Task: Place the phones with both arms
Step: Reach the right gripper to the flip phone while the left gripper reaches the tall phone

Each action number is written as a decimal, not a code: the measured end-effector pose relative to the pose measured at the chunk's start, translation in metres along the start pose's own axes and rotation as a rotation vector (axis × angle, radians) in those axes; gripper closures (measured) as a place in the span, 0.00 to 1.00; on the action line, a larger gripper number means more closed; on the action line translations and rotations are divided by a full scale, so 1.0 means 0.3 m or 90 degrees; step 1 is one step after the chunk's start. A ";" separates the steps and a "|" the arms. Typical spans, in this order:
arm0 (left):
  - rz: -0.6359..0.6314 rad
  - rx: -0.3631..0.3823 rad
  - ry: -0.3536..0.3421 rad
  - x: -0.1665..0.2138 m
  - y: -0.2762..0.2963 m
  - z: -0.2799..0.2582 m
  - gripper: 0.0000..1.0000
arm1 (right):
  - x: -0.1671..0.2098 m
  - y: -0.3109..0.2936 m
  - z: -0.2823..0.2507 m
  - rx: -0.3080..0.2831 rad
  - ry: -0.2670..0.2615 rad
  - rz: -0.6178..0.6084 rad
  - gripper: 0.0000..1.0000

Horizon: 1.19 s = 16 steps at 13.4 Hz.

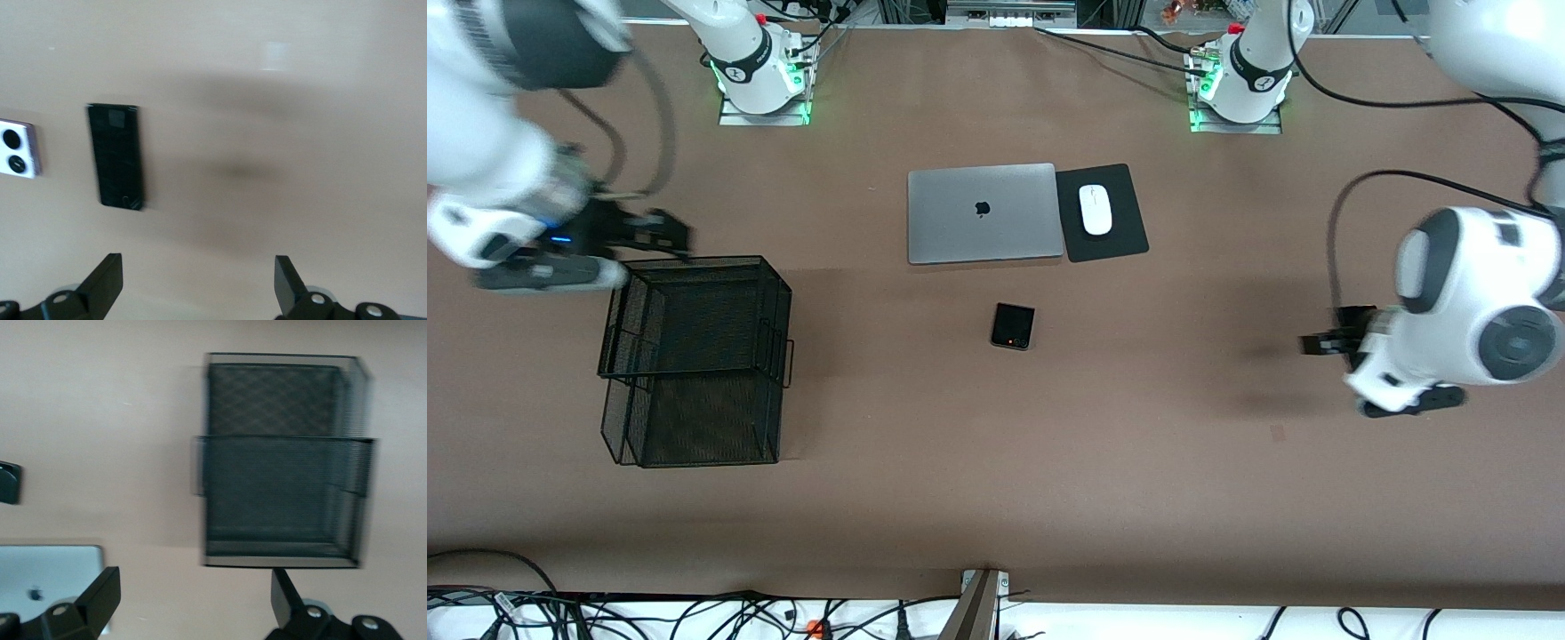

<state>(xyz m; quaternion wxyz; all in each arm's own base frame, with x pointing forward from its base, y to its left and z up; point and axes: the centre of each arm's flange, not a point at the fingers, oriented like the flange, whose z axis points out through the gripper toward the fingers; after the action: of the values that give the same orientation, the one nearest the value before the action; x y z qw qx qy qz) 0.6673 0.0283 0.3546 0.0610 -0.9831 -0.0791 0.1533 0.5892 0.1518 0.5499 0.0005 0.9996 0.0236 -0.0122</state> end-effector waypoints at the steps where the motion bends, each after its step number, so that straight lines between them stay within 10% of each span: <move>1: 0.016 -0.008 0.012 0.035 -0.091 0.059 0.00 | 0.004 -0.134 0.013 0.001 0.002 0.011 0.00; 10: 0.065 -0.049 0.116 0.047 -0.395 0.584 0.00 | -0.142 -1.184 0.376 0.006 0.035 0.043 0.00; 16: 0.077 -0.054 0.119 0.020 -0.434 0.668 0.00 | -0.183 -1.397 0.738 -0.018 0.052 0.025 0.00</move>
<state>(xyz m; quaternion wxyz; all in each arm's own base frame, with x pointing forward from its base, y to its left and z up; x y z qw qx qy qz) 0.5927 0.1762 0.1822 0.0167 -0.9978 -0.0201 0.0610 0.5094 0.5674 0.3296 0.0138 0.9995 0.0038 0.0293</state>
